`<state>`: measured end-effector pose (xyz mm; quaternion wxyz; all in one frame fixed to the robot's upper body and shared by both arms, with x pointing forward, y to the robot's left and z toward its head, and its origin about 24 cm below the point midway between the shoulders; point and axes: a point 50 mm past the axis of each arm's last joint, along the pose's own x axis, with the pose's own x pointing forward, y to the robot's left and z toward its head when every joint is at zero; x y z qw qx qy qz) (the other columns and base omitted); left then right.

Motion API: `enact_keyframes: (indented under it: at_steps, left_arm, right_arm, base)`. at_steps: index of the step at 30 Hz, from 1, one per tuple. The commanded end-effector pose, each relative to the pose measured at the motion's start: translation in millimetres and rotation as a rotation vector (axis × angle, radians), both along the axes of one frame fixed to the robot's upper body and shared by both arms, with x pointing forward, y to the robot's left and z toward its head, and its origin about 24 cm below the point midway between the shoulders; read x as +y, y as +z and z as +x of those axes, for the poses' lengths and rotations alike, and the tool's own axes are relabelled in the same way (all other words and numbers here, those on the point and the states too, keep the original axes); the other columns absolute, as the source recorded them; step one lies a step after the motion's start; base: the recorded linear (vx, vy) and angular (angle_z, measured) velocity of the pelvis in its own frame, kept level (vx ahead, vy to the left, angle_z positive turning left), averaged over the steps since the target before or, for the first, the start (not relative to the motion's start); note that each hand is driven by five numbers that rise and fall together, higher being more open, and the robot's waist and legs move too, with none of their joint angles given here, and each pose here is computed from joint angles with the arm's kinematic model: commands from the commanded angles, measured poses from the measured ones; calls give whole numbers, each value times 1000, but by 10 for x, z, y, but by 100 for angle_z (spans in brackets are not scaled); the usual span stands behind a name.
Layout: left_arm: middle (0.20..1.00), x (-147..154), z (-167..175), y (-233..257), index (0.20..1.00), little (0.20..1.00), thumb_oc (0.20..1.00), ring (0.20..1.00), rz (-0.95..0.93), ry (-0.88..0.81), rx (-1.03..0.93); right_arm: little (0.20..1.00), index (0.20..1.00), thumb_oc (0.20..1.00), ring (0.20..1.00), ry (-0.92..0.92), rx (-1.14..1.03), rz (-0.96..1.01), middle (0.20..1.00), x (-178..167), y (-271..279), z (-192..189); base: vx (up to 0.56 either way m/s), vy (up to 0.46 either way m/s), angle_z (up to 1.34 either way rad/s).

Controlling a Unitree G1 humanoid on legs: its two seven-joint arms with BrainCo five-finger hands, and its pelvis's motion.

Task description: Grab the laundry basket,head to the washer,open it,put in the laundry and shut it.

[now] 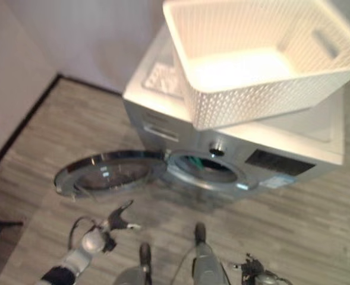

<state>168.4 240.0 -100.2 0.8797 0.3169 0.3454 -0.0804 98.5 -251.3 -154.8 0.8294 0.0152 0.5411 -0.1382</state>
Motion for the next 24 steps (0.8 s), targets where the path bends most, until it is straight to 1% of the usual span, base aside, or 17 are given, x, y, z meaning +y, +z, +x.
enact_keyframes:
  at_steps: [1, 2, 3, 4, 6, 7, 8, 11, 13, 16, 18, 20, 24]
  left_arm:
    - [1000, -279, 372, 191, 1000, 1000, 1000, 1000, -72, -65, -146]
    - [1000, -280, 375, 192, 1000, 1000, 1000, 1000, -72, -66, -146]
    - [1000, -374, 477, 236, 1000, 1000, 1000, 1000, -84, -95, -171]
    - [1000, -409, 505, 226, 1000, 1000, 1000, 1000, -77, -110, -168]
    - [1000, -425, 516, 224, 1000, 1000, 1000, 1000, -69, -123, -168]
    - [1000, -428, 523, 229, 1000, 1000, 1000, 1000, -62, -136, -169]
    - [1000, -391, 561, 244, 1000, 1000, 1000, 1000, -46, -123, -177]
    - [1000, -355, 578, 257, 1000, 1000, 1000, 1000, -32, -107, -186]
    - [1000, -331, 558, 245, 1000, 1000, 1000, 1000, -34, -92, -182]
    - [1000, -203, 387, 159, 1000, 1000, 1000, 1000, -48, -13, -146]
    - [1000, -178, 351, 155, 1000, 1000, 1000, 1000, -52, 2, -148]
    - [1000, -161, 332, 179, 1000, 1000, 1000, 1000, -62, 21, -174]
    - [1000, -105, 330, 237, 1000, 1000, 1000, 1000, -95, 106, -231]
  right_arm:
    - [1000, 1000, 1000, 1000, 8, 159, -45, 1000, -87, -58, -304]
    - [1000, 1000, 1000, 1000, 7, 159, -45, 1000, -87, -58, -301]
    - [1000, 1000, 1000, 1000, 44, 170, -43, 1000, -32, -70, -271]
    - [1000, 1000, 1000, 1000, 75, 176, -46, 1000, -16, -70, -235]
    - [1000, 1000, 1000, 1000, 91, 170, -49, 1000, 2, -67, -189]
    - [1000, 1000, 1000, 1000, 110, 150, -52, 1000, 11, -52, -107]
    - [1000, 1000, 1000, 1000, 115, 92, -58, 1000, 25, -2, 117]
    - [1000, 1000, 1000, 1000, 141, 71, -60, 1000, 68, 14, 218]
    - [1000, 1000, 1000, 1000, 157, 67, -62, 1000, 80, 19, 248]
    - [1000, 1000, 1000, 1000, 217, 73, -67, 1000, 126, 7, 243]
    - [1000, 1000, 1000, 1000, 241, 79, -75, 1000, 141, 0, 231]
    - [1000, 1000, 1000, 1000, 293, 88, -83, 1000, 216, -26, 197]
    - [1000, 1000, 1000, 1000, 318, 114, -79, 1000, 253, -64, 78]
  base:
    - [-44, 209, 45]
    - [-106, 223, 76]
    - [-110, 235, 73]
    - [-109, 234, 41]
    - [-61, 132, 20]
    - [-193, 210, -20]
    - [-251, 194, -57]
    - [-202, 106, -86]
    - [-97, 1, -49]
    - [-144, -98, -57]
    - [-96, -203, -73]
    - [-201, -341, -77]
    - [-156, -167, -19]
